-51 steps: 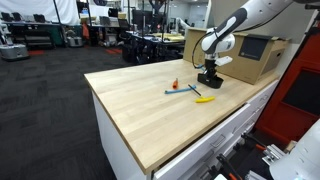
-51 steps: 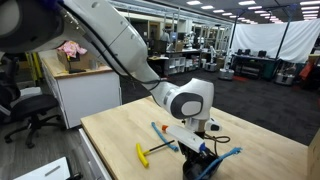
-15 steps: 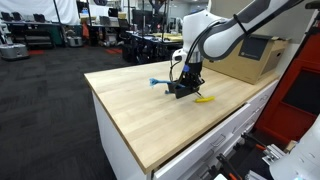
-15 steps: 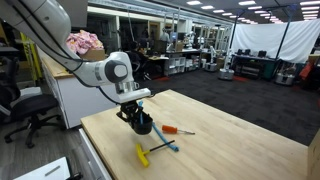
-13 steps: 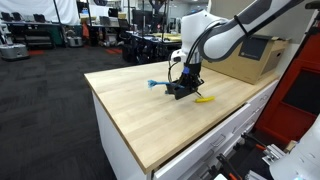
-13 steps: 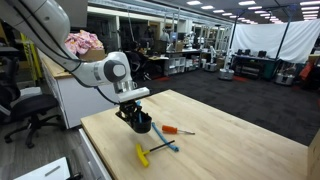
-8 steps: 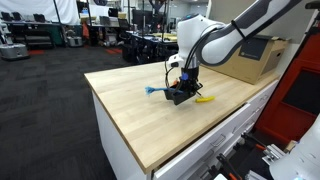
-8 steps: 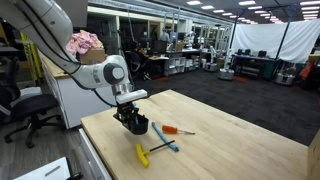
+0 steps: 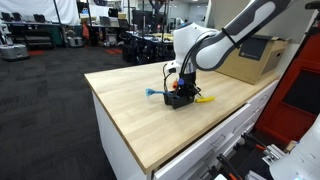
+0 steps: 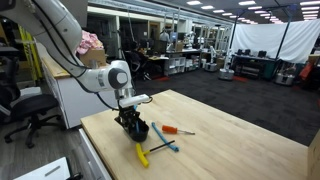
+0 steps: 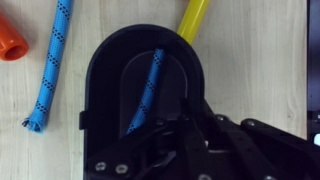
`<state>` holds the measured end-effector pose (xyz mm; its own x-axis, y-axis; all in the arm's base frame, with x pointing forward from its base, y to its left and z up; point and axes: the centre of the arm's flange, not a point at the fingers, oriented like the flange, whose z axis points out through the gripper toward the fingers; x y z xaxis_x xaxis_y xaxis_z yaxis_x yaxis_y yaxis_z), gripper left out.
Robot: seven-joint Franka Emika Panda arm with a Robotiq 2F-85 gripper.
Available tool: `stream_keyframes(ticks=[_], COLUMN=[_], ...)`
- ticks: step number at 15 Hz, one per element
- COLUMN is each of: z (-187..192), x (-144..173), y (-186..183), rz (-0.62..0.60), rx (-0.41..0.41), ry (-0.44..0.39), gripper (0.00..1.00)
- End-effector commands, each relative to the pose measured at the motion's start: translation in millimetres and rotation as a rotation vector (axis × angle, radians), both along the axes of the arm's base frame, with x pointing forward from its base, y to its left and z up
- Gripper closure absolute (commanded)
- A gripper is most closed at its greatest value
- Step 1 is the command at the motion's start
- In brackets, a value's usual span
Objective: Move the black object to the left
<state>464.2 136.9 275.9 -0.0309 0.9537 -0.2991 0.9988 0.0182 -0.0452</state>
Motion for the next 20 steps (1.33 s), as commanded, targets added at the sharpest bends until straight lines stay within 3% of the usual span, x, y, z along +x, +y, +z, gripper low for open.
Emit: stream_keyframes(ticks=[1,9,20], z=[-4,23,109], x=[15,13,4], y=[-4,-29,-95], rz=[0.002,-0.084,-0.265], rx=[-0.004,-0.007,0.112], ry=[0.005,-0.038,-0.064], gripper=[0.55,0.02,0.0])
